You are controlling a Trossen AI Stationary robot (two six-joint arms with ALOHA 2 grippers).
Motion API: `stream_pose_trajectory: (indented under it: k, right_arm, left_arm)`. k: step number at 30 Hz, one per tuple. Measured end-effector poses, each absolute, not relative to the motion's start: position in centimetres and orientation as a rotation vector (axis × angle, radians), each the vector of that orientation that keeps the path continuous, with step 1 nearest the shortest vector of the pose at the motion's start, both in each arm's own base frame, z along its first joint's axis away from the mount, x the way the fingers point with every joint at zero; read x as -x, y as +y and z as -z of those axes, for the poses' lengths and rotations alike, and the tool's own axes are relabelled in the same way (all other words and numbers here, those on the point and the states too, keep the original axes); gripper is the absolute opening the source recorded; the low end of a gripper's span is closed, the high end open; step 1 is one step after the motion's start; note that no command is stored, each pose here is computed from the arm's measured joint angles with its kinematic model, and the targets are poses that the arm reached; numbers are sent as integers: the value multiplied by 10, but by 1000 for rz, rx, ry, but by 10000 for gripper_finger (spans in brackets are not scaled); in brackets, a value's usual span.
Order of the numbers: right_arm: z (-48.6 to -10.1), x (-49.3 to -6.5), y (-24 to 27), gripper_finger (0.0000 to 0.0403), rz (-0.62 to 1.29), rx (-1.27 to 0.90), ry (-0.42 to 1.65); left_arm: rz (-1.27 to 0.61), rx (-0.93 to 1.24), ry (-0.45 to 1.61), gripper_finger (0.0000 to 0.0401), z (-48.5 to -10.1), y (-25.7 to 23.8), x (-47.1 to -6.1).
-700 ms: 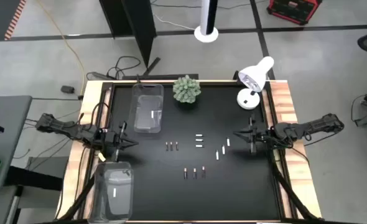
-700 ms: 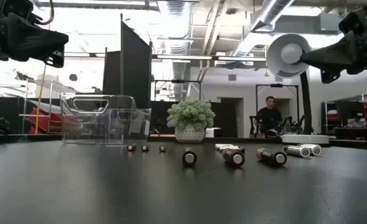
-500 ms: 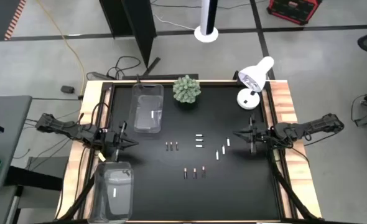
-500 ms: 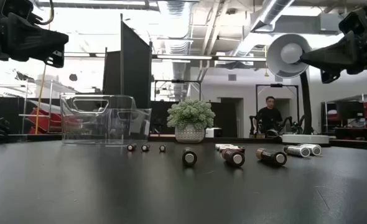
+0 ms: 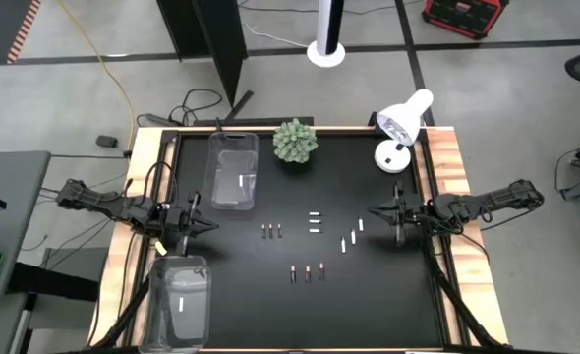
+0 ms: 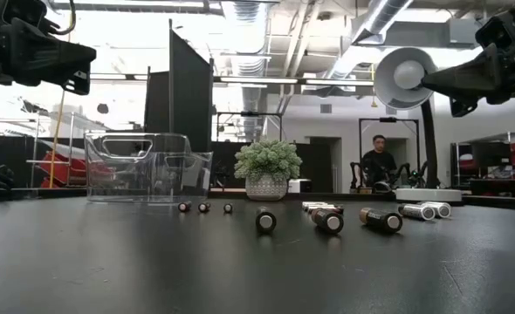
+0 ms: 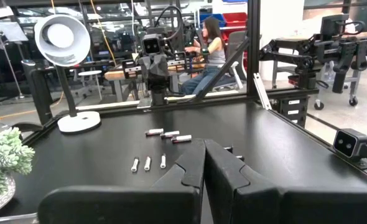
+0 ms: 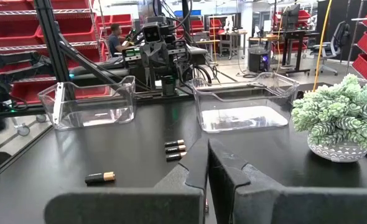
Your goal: Sort batteries
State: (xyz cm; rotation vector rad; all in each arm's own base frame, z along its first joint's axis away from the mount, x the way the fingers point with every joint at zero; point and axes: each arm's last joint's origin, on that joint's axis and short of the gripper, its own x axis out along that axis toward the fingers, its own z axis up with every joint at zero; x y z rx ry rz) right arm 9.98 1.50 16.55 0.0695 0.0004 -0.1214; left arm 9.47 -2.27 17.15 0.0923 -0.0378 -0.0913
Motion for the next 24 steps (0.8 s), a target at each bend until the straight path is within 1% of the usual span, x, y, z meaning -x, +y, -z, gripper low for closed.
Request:
stream_pose_trajectory:
  k: [8,11,13,18,21,24]
  right_arm:
    - [-165,-100,15,31,122,-70,1]
    - [-165,-100,15,31,122,-70,1]
    - [-165,-100,15,31,121,-70,1]
    - [-165,-100,15,31,122,-69,1]
    - [-165,-100,15,31,122,-70,0]
    - [-165,-100,15,31,122,-70,1]
  left_arm:
    - [91,-92,-38,4,-172,-23,-95]
    - [85,-79,-85,4,-176,-22,-94]
    - [83,-41,-160,4,-184,-22,-93]
    - [99,161,-402,4,-213,-20,-87]
    - [112,198,-471,4,-232,-19,-84]
    - [118,159,-462,4,-248,-21,-88]
